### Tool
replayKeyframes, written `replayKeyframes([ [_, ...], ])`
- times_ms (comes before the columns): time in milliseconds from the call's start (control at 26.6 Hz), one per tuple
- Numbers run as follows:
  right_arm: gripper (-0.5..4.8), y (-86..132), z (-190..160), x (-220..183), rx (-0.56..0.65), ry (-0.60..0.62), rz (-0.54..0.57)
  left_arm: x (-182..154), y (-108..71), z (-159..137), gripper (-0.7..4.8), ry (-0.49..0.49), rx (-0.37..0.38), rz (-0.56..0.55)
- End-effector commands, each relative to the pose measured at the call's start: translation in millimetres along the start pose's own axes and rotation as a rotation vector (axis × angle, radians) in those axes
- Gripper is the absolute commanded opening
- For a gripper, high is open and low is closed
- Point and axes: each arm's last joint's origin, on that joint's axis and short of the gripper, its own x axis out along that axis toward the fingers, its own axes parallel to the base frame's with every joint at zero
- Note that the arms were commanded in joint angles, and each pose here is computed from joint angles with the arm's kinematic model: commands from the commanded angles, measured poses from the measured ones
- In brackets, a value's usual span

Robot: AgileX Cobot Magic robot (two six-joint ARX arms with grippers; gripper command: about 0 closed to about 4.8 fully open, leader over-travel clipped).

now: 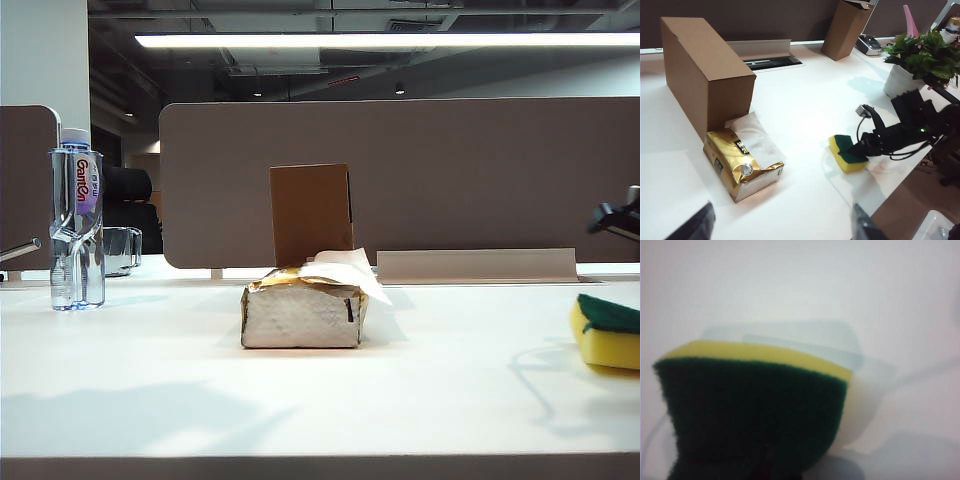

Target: Move the sponge from right to left to wipe the table, avoiding obstacles on the table, and finally reaching the bottle of mineral water.

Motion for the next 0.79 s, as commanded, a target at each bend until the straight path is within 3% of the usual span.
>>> replayKeyframes([
  [38,-0.09,-5.4,-24.5,-7.8,0.035,0.045,-0.021,-1.3,-1.8,1.9,3.49,-0.008,0.013,-0.009],
  [338,-0.09,-10.8,-54.9,-21.7,0.052,0.068,-0.014,-1.3,-1.8,1.9,3.49,-0.008,0.013,-0.009],
  [788,-0.09,-1.4,-60.6,-21.8,0.005,0.042,0.025,-1.3,-1.8,2.0,3.49,-0.008,0.013,-0.009],
])
